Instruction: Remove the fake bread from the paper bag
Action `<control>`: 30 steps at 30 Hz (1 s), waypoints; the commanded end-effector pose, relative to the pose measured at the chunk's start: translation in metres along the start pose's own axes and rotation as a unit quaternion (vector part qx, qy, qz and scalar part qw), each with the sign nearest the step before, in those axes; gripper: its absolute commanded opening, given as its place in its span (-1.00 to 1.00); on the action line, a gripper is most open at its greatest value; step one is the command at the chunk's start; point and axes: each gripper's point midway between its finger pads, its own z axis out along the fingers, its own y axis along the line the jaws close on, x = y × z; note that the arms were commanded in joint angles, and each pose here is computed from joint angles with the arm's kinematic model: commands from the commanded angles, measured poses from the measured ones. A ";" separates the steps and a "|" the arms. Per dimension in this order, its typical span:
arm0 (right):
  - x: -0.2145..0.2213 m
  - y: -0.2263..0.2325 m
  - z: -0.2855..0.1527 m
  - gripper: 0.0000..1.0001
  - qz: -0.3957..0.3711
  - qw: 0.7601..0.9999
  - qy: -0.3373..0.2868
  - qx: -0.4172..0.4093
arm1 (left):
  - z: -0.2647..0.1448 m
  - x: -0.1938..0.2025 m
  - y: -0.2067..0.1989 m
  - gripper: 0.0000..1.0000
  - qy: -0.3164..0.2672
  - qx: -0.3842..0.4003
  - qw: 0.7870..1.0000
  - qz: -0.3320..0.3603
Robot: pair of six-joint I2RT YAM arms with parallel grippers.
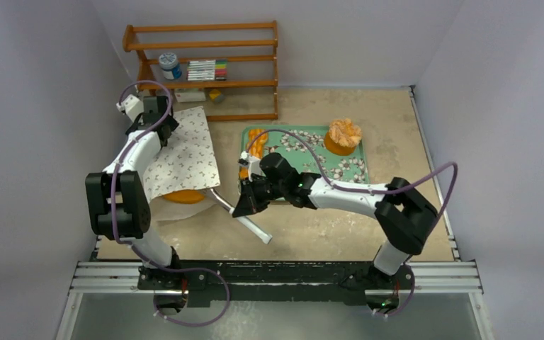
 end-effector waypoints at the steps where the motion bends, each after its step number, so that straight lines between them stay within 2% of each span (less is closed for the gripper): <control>1: -0.005 0.011 -0.029 -1.00 -0.044 0.998 -0.034 0.005 | -0.001 -0.014 -0.019 0.62 -0.021 0.010 1.000 -0.019; 10: 0.028 -0.003 -0.081 -1.00 -0.049 0.996 -0.048 0.063 | 0.009 -0.018 -0.026 0.62 -0.028 0.002 0.999 -0.032; 20: 0.025 0.016 -0.138 -1.00 -0.072 0.989 -0.107 0.077 | 0.020 -0.028 -0.031 0.62 -0.041 -0.020 0.999 -0.020; 30: 0.016 0.037 -0.176 -1.00 -0.079 0.982 -0.156 0.074 | 0.029 -0.034 -0.034 0.63 -0.045 -0.034 0.998 -0.002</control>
